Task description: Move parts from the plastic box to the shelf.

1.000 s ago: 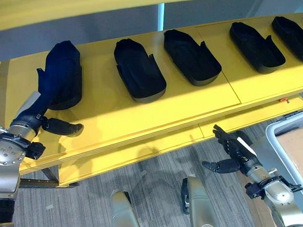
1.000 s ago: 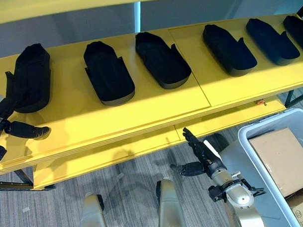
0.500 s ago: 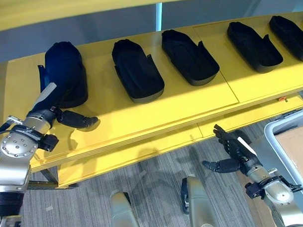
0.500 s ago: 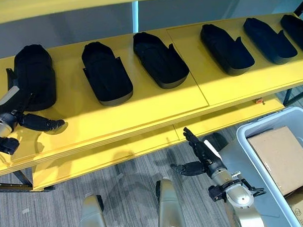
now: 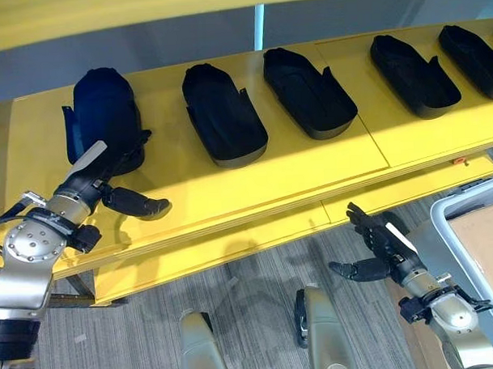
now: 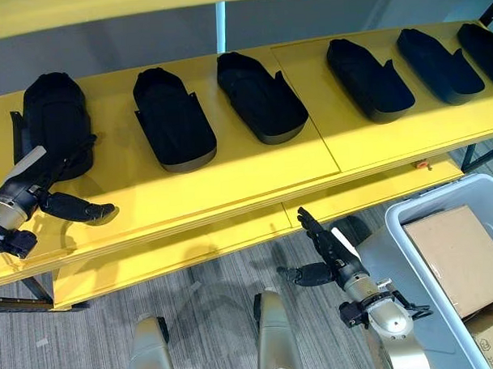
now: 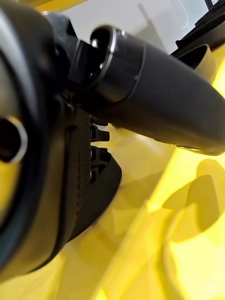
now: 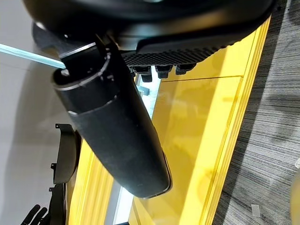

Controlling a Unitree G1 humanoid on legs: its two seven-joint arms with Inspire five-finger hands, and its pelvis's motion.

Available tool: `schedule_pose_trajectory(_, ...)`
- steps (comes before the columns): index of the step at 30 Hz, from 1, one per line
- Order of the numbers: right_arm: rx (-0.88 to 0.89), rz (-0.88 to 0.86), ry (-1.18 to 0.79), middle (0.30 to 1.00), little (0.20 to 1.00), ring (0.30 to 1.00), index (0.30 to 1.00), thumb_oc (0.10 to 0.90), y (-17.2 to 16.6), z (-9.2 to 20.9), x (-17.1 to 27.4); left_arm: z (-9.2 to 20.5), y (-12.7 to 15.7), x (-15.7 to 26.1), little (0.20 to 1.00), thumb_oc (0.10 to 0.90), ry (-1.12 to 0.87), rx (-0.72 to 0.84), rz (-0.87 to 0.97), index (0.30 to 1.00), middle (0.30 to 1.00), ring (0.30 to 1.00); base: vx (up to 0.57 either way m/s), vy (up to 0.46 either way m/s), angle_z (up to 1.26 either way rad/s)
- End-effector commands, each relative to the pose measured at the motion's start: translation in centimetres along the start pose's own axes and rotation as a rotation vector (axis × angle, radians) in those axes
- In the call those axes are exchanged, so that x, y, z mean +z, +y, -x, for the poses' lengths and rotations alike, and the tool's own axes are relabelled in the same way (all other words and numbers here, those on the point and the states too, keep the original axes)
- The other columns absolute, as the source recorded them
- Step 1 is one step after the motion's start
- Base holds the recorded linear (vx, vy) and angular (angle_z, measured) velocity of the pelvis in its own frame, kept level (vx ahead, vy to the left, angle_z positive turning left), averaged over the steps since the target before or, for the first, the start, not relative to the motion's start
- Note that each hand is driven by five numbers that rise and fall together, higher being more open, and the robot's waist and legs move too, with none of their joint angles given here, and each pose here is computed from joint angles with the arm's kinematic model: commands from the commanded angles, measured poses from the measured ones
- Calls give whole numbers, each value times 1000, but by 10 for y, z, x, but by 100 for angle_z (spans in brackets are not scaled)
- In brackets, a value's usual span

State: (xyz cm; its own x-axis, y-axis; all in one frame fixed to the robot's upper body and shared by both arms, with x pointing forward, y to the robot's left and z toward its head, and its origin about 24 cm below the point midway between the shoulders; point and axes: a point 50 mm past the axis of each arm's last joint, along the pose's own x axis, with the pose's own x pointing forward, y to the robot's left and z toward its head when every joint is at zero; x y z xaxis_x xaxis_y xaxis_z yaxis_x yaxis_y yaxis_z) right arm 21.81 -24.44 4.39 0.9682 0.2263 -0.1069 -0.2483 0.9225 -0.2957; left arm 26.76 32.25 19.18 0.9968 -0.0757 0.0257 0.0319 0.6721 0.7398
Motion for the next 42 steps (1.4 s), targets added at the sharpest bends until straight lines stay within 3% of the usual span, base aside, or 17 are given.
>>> schedule_pose_trajectory(1, -83, 30, -179, 1000, 1000, 1000, 1000, 900, -23, 0, 33, 5, 23, 14, 1000, 900, -75, 108, -26, 1000, 1000, 1000, 0, 0, 0)
schedule_pose_trajectory(17, -92, 38, -199, 1000, 1000, 1000, 1000, 900, -24, -1, 37, 19, 11, -7, 1000, 900, -33, 117, 107, 1000, 1000, 1000, 0, 0, 0)
schedule_pose_trajectory(42, -105, 70, -207, 1000, 1000, 1000, 1000, 900, -24, 2, 38, 21, -13, 53, 1000, 900, -354, -62, 249, 1000, 1000, 1000, 0, 0, 0)
